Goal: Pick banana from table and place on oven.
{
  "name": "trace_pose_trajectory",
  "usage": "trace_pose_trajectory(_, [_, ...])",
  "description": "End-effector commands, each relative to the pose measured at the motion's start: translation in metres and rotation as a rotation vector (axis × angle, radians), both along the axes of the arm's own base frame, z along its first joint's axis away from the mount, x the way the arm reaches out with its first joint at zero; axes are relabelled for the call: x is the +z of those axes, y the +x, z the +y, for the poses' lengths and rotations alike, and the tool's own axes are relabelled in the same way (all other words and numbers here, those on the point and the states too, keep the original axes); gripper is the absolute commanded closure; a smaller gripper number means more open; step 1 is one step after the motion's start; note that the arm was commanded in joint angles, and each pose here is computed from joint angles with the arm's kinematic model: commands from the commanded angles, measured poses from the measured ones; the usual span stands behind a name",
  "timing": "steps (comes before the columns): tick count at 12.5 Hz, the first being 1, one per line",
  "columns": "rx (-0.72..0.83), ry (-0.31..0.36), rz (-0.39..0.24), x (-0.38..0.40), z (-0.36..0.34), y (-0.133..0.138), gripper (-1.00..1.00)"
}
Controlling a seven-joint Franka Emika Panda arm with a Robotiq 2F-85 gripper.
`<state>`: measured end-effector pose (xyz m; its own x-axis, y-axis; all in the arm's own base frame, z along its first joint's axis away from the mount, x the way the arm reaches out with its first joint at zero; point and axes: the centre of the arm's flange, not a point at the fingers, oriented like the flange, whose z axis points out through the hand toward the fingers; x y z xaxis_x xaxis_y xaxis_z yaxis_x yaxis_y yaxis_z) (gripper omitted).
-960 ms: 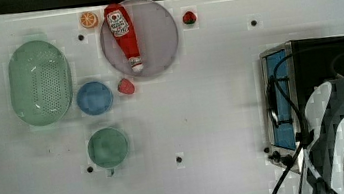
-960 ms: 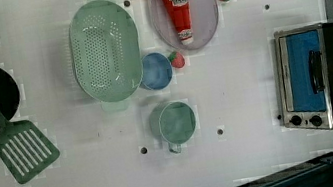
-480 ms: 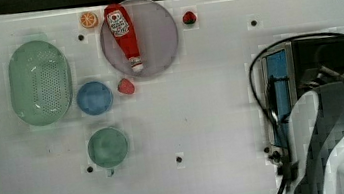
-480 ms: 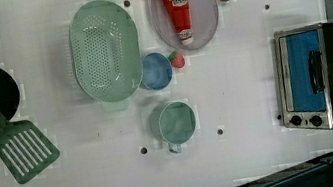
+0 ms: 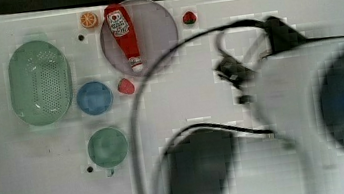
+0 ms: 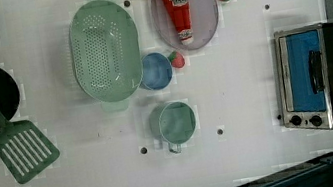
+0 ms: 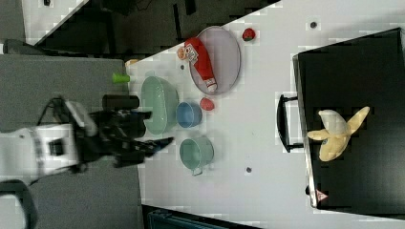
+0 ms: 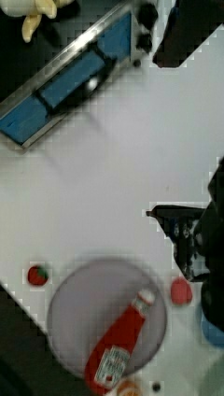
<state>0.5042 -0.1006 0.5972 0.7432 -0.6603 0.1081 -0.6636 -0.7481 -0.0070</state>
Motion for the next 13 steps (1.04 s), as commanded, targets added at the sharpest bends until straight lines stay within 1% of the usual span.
trace_pose_trajectory(1, [-0.170,0.029,0.070,-0.016,0.063,0.002,-1.00])
trace_pose_trajectory(2, [-0.174,0.026,0.080,-0.015,0.071,0.000,-1.00])
trace_pose_trajectory(5, [-0.180,0.027,0.069,-0.008,0.070,-0.004,-1.00])
trace_pose_trajectory(13, [-0.183,0.027,0.071,-0.010,0.068,-0.003,-1.00])
